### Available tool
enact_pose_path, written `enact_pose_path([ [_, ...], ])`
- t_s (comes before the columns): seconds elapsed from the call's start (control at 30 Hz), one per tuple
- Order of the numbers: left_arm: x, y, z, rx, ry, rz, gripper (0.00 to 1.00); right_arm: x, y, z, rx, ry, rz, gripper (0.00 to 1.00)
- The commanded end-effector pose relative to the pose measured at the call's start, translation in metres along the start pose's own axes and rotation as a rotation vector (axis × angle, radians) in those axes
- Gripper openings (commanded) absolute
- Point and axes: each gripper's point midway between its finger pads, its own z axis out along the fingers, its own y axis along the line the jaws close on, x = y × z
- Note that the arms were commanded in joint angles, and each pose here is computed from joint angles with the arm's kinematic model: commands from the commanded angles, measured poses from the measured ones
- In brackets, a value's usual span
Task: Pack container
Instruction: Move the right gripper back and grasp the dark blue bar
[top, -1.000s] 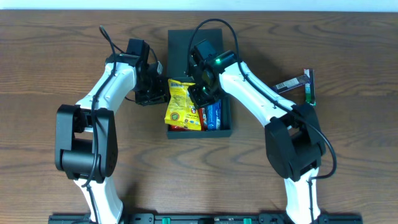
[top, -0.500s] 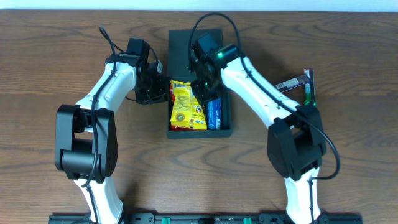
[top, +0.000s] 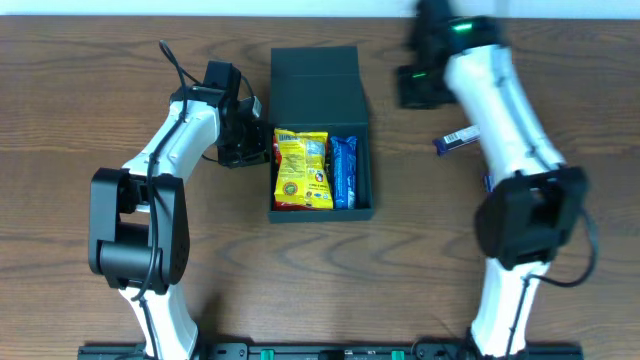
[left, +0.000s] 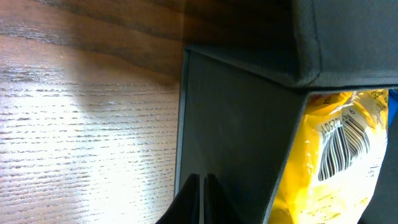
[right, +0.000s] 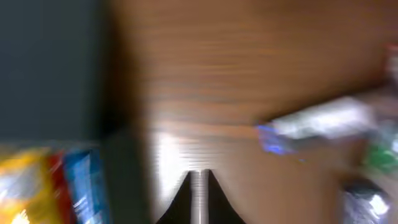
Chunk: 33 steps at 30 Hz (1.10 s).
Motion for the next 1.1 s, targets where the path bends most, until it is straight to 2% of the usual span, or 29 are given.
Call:
enact_pose_path([
  [0.0,-0.007,-0.005,-0.010,0.007,-0.032,0.011,0.06,-0.004,-0.048,0.002,0.053,0.016,0.285,0.47],
  [0.07,-0.007,-0.005,-0.010,0.007,-0.032,0.011,0.06,-0.007,-0.063,0.001,0.061,0.011,0.401,0.58],
  [0.1,-0.007,-0.005,-0.010,0.007,-0.032,0.011,0.06,-0.009,-0.069,0.001,0.070,0.001,0.465,0.59],
  [0.23,-0.007,-0.005,-0.010,0.007,-0.032,0.011,0.06,-0.011,-0.079,0.012,0.130,-0.012,0.557,0.58],
  [0.43,-0.006,-0.005,-0.010,0.006,-0.028,0.010,0.06,0.010,-0.079,0.057,0.191,0.114,0.787,0.58],
  [0.53,-0.006,-0.005,-0.010,0.005,-0.028,0.010,0.06,0.012,-0.081,0.063,0.208,0.118,0.866,0.61],
  [0.57,-0.006,-0.005,-0.010,0.005,-0.028,0.010,0.06,0.012,-0.082,0.064,0.217,0.112,0.899,0.64],
  [0.7,-0.006,-0.005,-0.010,0.005,-0.028,0.010,0.06,0.007,-0.084,0.075,0.215,0.098,0.946,0.65],
  [1.07,-0.006,-0.005,-0.010,0.005,-0.028,0.010,0.06,0.024,-0.092,0.111,0.249,0.210,0.972,0.68],
])
